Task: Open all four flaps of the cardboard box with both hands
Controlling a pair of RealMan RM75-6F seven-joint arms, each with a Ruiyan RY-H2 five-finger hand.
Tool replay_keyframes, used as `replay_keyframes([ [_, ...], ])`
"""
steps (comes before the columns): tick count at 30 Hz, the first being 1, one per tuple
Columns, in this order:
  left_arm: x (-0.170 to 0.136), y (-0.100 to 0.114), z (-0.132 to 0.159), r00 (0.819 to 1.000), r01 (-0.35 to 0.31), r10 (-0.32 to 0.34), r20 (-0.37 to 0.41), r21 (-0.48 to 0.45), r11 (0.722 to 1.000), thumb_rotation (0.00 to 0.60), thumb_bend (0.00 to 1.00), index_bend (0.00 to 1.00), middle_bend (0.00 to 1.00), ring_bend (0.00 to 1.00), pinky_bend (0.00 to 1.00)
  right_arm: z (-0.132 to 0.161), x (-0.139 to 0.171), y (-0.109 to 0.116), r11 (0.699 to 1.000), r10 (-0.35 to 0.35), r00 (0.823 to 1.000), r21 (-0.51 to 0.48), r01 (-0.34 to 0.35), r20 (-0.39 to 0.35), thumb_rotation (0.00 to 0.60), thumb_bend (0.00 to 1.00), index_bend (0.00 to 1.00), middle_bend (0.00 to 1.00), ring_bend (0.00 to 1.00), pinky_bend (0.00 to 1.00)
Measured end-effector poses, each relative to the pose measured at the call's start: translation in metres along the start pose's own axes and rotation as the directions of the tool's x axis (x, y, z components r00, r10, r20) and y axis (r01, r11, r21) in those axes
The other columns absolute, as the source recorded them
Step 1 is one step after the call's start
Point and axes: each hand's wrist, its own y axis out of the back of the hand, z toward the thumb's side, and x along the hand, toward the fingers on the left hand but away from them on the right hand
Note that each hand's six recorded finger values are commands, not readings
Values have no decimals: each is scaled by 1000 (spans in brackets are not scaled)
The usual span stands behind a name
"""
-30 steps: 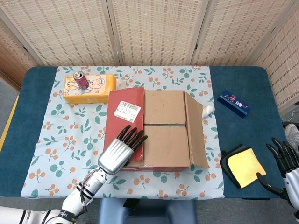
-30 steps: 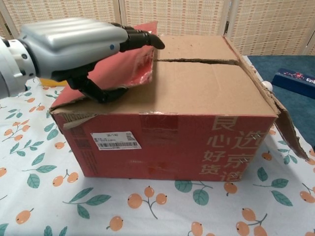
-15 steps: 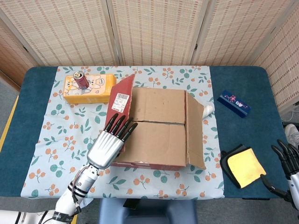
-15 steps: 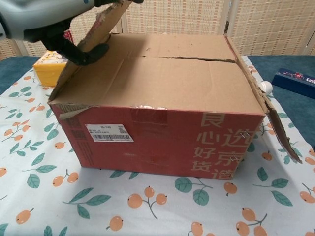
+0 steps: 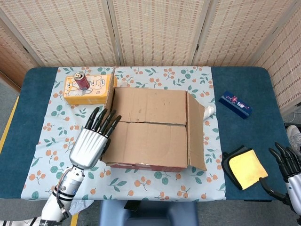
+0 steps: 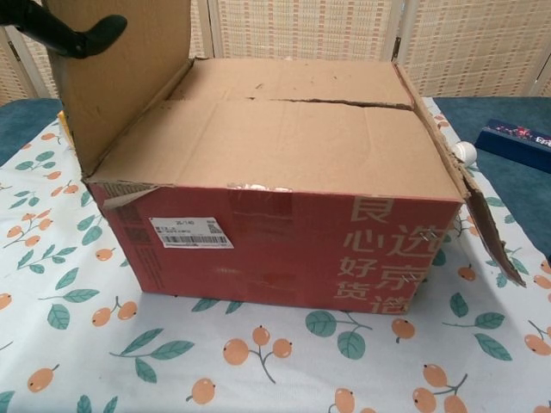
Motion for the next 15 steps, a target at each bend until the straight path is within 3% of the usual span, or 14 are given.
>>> replay_keyframes([
  [9,-15,4,-41,993,-6,5,-120,-4,1000,600,583,0,76,1,0,0,-14,-1,1000,3,1000,19,-3,2,600,374,0,0,0,0],
  [15,-39,-5,-86,969,42,-33,-244,30,999,600,581,0,65,0,0,3,-20,-7,999,29,1000,35,-30,3,600,374,0,0,0,0],
])
